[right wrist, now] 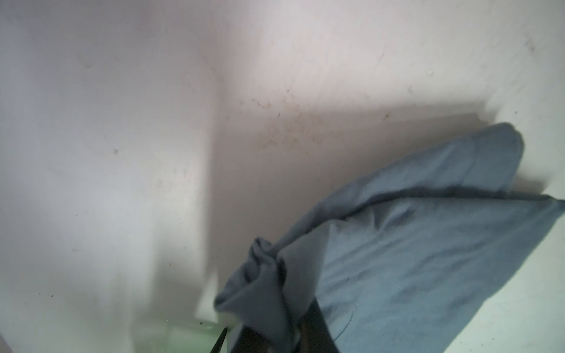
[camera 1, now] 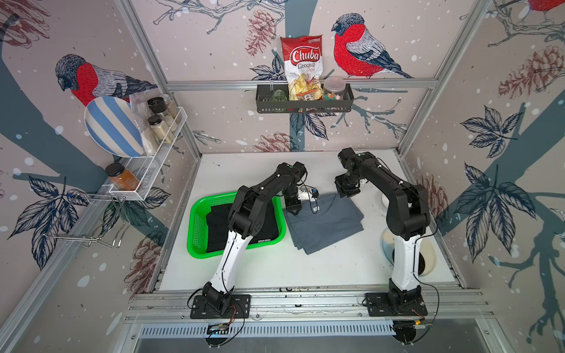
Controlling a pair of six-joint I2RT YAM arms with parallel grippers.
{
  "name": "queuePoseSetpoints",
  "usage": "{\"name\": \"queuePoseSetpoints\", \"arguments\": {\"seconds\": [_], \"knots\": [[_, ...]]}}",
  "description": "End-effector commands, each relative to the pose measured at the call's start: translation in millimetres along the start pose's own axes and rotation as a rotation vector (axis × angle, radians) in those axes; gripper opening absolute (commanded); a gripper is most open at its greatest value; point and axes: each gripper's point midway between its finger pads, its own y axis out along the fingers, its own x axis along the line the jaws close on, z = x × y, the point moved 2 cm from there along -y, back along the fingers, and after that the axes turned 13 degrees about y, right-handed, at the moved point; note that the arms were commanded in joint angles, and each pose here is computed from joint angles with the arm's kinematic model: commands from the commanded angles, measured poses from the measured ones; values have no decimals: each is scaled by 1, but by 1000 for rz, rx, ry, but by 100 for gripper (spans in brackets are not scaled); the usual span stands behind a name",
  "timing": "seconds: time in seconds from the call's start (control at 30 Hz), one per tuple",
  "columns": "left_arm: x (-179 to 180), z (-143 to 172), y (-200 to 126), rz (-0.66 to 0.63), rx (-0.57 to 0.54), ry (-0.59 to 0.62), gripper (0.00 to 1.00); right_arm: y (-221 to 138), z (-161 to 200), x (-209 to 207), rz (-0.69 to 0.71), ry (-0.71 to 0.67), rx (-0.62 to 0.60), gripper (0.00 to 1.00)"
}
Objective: Put the folded t-shirts into the basket
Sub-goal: Pick up the T-shirt from the center of the board.
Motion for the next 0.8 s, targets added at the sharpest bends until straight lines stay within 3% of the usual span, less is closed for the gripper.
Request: {"name": "queuePoseSetpoints", "arguments": {"seconds": [0.0, 0.1, 0.23, 0.3, 0.63, 0.77], "knots": [[-16, 3, -3, 62, 5, 2, 58, -12, 1, 2, -42, -33, -30, 7], [-18, 4, -2, 73, 8, 10, 48, -22, 6, 2, -72, -48, -23, 6], [-20, 3, -4, 94, 7, 15, 15, -40, 7, 1, -115, -54, -26, 6], [-20, 0, -10, 96, -6, 16, 4, -52, 7, 0, -139, -60, -32, 6], [-41, -29, -96, 34, -163, -17, 1, -95, 13, -42, -193, -88, -28, 6], [-64, -30, -134, 4, -192, -8, 0, -131, 25, -61, -300, -97, -25, 7]]}}
